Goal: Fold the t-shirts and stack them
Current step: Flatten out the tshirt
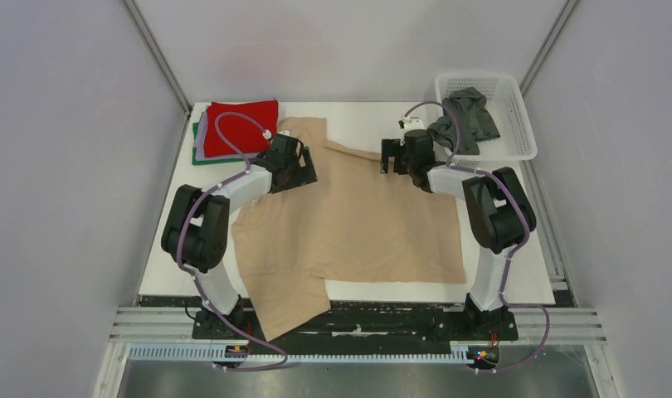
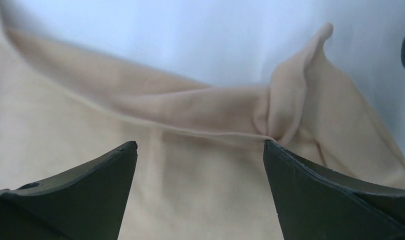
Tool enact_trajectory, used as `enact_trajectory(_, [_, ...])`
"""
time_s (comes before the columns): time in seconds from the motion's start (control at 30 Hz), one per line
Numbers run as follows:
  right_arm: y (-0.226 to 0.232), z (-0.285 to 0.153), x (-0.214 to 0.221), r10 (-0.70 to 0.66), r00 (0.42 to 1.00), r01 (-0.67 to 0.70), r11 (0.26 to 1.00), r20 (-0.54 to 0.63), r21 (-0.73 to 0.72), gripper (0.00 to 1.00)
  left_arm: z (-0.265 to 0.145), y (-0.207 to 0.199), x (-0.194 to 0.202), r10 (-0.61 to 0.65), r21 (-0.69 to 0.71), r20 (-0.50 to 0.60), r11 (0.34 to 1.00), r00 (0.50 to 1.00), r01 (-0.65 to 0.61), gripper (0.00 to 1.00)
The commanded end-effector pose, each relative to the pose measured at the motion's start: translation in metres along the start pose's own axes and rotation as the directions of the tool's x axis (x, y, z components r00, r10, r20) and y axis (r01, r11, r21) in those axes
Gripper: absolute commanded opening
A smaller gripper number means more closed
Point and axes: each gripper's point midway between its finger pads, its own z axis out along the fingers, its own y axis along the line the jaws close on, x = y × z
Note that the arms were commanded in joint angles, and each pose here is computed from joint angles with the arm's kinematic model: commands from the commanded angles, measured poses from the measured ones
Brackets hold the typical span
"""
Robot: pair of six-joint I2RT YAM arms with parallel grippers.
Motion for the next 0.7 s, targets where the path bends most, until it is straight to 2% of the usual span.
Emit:
enact_trajectory(0.0, [-0.018, 0.034, -0.024, 0.069, 0.997, -0.07, 0.997, 0.042, 0.022, 0.98, 0.009, -0.003, -0.022, -0.087, 0.026, 0.068, 0.996, 0.994, 0.085, 1.0])
enact_trajectory(0.23, [-0.076, 0.081, -0.051, 0.109, 0.99, -0.125, 0.975, 0.095, 0.185, 0.98, 0.02, 0.012, -0.02, -0.128, 0.001, 0.054, 0.992, 0.99, 0.128, 1.0])
enact_trajectory(0.43, [-0.11, 0.088, -0.082, 0.117, 0.98, -0.16, 0.942, 0.159, 0.295, 0.98, 0.02, 0.015, -0.024, -0.107, -0.019, 0.067, 0.994, 0.992, 0.109, 1.0])
enact_trajectory(0.53, [-0.113, 0.08, -0.098, 0.086, 0.98, -0.137, 0.945, 0.179, 0.298, 0.98, 0.017, 0.013, -0.029, -0.102, -0.015, 0.073, 0.994, 0.992, 0.104, 1.0])
enact_trajectory(0.67, [-0.089, 0.066, -0.122, 0.025, 0.982, -0.059, 0.983, 0.189, 0.176, 0.98, 0.007, -0.002, -0.046, -0.106, 0.049, 0.104, 0.994, 0.989, 0.101, 1.0])
